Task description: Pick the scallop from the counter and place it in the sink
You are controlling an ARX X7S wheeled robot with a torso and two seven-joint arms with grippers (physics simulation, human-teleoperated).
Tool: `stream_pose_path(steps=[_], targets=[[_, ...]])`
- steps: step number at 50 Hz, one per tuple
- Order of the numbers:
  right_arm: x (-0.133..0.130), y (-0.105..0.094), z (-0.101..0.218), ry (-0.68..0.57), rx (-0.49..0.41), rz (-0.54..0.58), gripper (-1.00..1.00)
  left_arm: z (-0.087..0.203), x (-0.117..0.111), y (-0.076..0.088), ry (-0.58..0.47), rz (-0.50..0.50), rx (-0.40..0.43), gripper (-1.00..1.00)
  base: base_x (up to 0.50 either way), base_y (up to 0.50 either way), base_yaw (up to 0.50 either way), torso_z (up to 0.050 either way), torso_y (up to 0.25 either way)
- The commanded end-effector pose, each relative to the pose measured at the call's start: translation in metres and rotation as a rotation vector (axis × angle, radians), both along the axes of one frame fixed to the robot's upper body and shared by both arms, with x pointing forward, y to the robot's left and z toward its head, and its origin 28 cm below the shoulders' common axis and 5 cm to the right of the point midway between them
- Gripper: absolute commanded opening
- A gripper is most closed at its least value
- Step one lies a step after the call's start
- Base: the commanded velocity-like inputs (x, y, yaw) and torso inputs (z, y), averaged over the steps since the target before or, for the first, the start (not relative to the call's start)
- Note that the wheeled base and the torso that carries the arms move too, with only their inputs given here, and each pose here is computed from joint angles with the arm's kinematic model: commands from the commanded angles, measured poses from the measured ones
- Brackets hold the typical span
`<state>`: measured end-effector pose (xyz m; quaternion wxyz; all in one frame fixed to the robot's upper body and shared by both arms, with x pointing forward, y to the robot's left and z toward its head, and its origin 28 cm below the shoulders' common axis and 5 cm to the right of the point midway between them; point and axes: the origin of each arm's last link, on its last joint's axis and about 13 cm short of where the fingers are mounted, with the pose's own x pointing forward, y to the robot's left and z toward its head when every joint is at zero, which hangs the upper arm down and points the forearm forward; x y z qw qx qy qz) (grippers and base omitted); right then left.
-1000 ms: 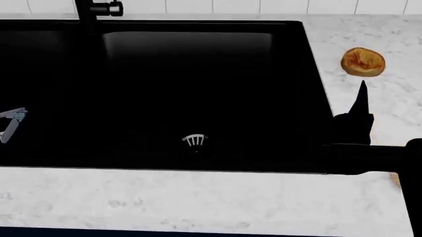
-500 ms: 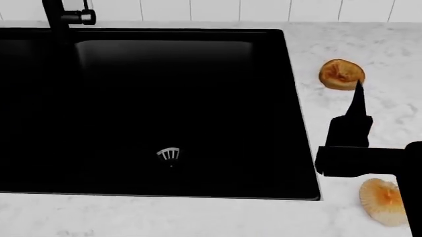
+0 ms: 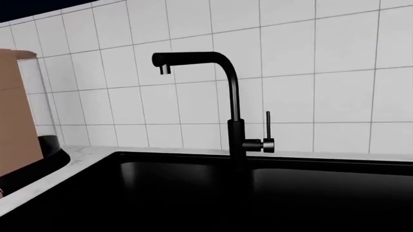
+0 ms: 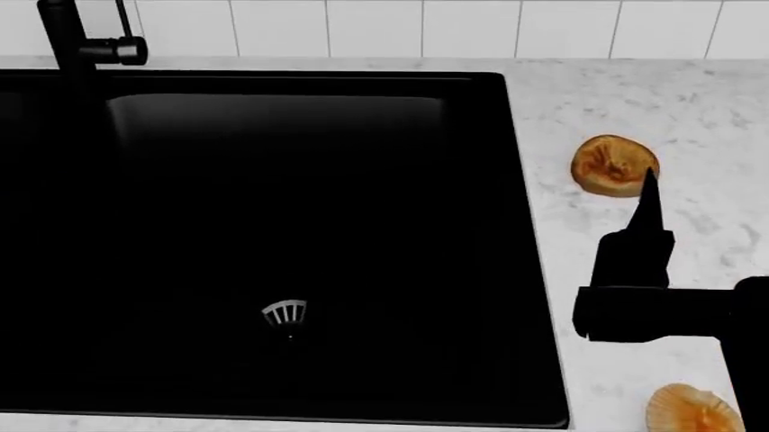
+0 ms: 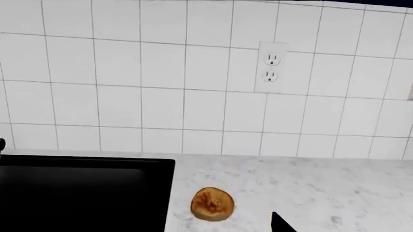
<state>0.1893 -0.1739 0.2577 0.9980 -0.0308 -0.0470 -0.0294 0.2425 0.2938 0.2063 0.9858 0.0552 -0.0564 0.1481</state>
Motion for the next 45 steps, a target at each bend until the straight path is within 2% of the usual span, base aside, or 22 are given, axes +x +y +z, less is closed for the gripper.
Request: stream_pose_path(steps=[1,8,14,18,28,45], targets=[[-0.003,-0.003,-0.001,0.118,0.0,-0.019,1.0,-0.002,0.0,0.001,0.006,0.001,0.001,1.0,0.0,0.0,0.0,0.0,0.0],[-0.003,-0.014,-0.002,0.213,0.106,-0.062,1.0,-0.005,0.0,0.002,0.013,0.004,-0.004,1.0,0.0,0.0,0.0,0.0,0.0],[-0.004,-0.021,-0.005,0.265,0.157,-0.058,1.0,-0.007,0.001,0.002,0.021,0.003,-0.004,1.0,0.0,0.0,0.0,0.0,0.0],[-0.004,-0.023,-0.009,0.313,0.167,-0.043,1.0,-0.008,0.0,0.002,0.024,0.003,-0.002,1.0,0.0,0.0,0.0,0.0,0.0],[-0.004,-0.033,-0.003,0.382,0.169,-0.098,1.0,-0.011,0.001,0.002,0.035,0.004,0.003,1.0,0.0,0.0,0.0,0.0,0.0],[-0.005,-0.039,-0.002,0.482,0.249,-0.118,1.0,-0.016,0.003,0.003,0.049,0.005,0.002,1.0,0.0,0.0,0.0,0.0,0.0]])
